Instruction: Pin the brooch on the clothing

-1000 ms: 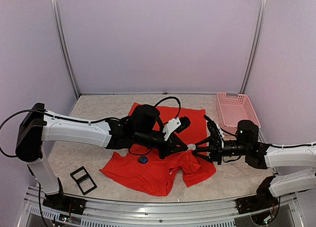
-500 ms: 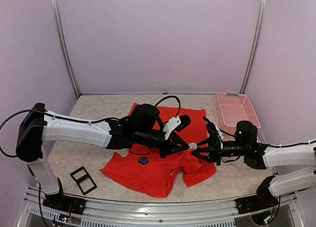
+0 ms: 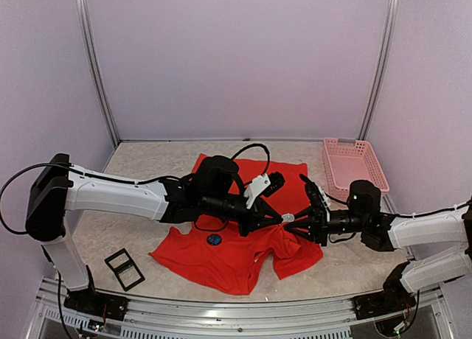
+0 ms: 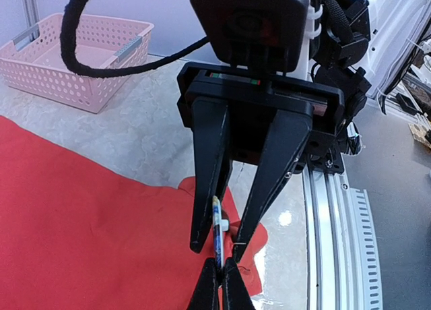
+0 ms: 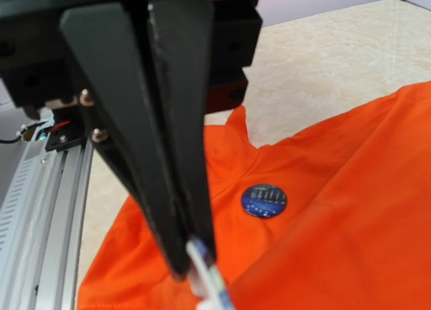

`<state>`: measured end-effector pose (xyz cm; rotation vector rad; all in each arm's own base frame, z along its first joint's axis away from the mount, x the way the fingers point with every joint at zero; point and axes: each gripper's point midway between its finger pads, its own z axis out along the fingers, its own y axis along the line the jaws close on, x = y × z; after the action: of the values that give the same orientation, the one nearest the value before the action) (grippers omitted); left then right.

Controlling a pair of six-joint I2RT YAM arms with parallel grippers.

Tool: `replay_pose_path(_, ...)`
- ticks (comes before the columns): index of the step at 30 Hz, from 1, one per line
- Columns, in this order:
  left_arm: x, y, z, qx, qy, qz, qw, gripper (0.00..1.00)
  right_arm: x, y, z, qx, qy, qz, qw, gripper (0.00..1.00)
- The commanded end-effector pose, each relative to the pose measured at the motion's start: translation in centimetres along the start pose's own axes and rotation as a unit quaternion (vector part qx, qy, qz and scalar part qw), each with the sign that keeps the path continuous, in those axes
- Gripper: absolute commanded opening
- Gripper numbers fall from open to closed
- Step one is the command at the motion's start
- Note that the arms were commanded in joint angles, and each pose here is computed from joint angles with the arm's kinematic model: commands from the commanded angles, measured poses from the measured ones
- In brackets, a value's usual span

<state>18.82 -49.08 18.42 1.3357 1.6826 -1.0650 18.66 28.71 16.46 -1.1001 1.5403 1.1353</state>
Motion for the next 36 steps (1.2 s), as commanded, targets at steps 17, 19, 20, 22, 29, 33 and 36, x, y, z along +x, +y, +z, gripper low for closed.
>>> replay_pose_path(17,-0.4,-0.4,1.2,0.02,-0.001,0.011,1.0,0.0,-2.4,-3.8,0.1,0.015,-0.025,0.08,0.996,0.16)
replay_pose_path(19,-0.3,-0.5,1.3,0.022,0.0,0.01,1.0,0.0,-2.6,-4.4,-0.1,0.025,-0.029,0.088,0.995,0.17)
replay_pose_path(20,-0.3,-0.4,1.4,0.023,0.0,0.009,1.0,0.0,-2.6,-4.6,-0.1,0.029,-0.031,0.091,0.995,0.17)
replay_pose_path(22,-0.2,-0.5,1.4,0.023,0.002,0.009,1.0,0.0,-2.8,-5.0,-0.3,0.037,-0.034,0.099,0.994,0.16)
replay_pose_path(29,0.2,-0.4,1.5,0.022,0.009,0.01,1.0,0.0,-2.6,-6.1,-0.6,0.051,-0.037,0.132,0.989,0.1)
replay_pose_path(33,0.3,-0.6,1.4,0.022,0.01,0.013,1.0,0.0,-2.3,-7.1,-0.7,0.07,-0.032,0.154,0.985,0.04)
replay_pose_path(36,0.3,-0.7,1.5,0.023,0.012,0.012,1.0,0.0,-2.1,-7.2,-0.7,0.069,-0.028,0.161,0.984,0.03)
